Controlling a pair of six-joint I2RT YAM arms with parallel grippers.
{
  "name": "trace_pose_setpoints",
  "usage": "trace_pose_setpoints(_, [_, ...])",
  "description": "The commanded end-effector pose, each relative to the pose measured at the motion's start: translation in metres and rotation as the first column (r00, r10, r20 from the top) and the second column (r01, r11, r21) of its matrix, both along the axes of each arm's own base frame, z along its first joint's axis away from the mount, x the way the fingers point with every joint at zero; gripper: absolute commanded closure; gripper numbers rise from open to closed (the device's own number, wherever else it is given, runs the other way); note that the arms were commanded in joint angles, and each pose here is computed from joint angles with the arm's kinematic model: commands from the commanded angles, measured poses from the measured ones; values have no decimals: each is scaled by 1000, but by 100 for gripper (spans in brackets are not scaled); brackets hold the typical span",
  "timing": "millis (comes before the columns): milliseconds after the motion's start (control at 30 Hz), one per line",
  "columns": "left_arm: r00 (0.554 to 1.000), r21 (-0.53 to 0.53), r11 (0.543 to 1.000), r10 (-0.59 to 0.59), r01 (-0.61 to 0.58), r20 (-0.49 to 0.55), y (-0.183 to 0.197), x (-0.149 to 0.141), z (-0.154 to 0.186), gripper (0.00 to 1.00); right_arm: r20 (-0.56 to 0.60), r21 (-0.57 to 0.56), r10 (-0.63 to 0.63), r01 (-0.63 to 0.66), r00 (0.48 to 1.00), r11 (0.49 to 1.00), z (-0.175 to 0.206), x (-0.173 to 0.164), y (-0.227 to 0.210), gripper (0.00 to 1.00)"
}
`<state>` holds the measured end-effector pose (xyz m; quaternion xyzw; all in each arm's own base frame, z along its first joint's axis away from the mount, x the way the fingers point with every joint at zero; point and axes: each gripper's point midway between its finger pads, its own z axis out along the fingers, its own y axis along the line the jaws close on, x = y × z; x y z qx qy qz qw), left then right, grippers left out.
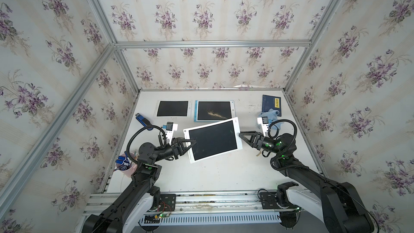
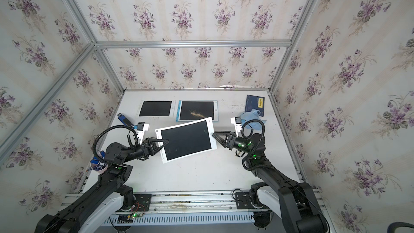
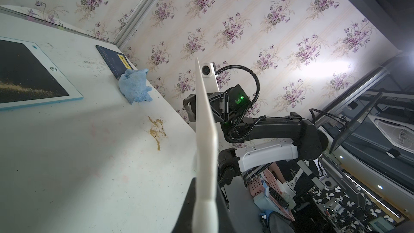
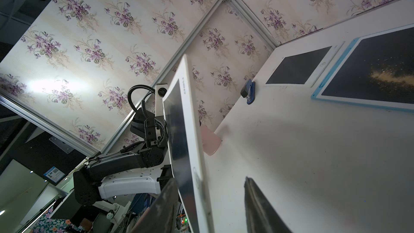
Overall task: Wipe the drawing tablet
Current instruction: Place the drawing tablet at the center of the board.
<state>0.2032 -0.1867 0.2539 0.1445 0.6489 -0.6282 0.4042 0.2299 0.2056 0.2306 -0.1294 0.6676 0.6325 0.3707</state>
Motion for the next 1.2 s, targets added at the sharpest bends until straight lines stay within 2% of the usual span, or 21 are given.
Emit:
trace_pose_setpoints(0, [999, -5, 1000, -10, 11, 50, 0, -4, 7, 100, 57, 16, 11, -12, 998, 1000, 12, -2, 2, 53])
trace_pose_setpoints(433, [999, -4, 1000, 1, -1, 41, 0, -2, 5, 100, 65, 3, 45, -45, 997, 999, 12, -7, 11, 67])
trace_pose_setpoints(667, [999, 2, 1000, 8, -8, 32, 1, -1, 2, 100, 64, -1, 47, -47, 997, 999, 10, -6, 11, 82])
trace_pose_setpoints(800, [999, 2, 1000, 9, -9, 30, 1, -1, 2, 100, 65, -1, 56, -56, 996, 998, 11, -8, 12, 95])
trace_pose_setpoints(867, [1000, 3, 1000, 12, -12, 29, 1, -1, 1, 95, 65, -3, 59, -59, 996, 998, 11, -8, 13, 100])
trace_pose_setpoints(1000, [999, 4, 1000, 16, -16, 29, 1, 0, 1, 91, 66, -4, 58, -58, 996, 998, 10, -9, 13, 100])
trace_pose_setpoints(1100, [999, 8, 1000, 22, -22, 26, 2, 0, 0, 78, 69, -4, 54, -54, 996, 999, 11, -8, 12, 100])
trace_pose_setpoints(1167, [999, 12, 999, 30, -31, 25, 2, 0, 0, 64, 71, -3, 53, -53, 996, 999, 12, -9, 12, 100])
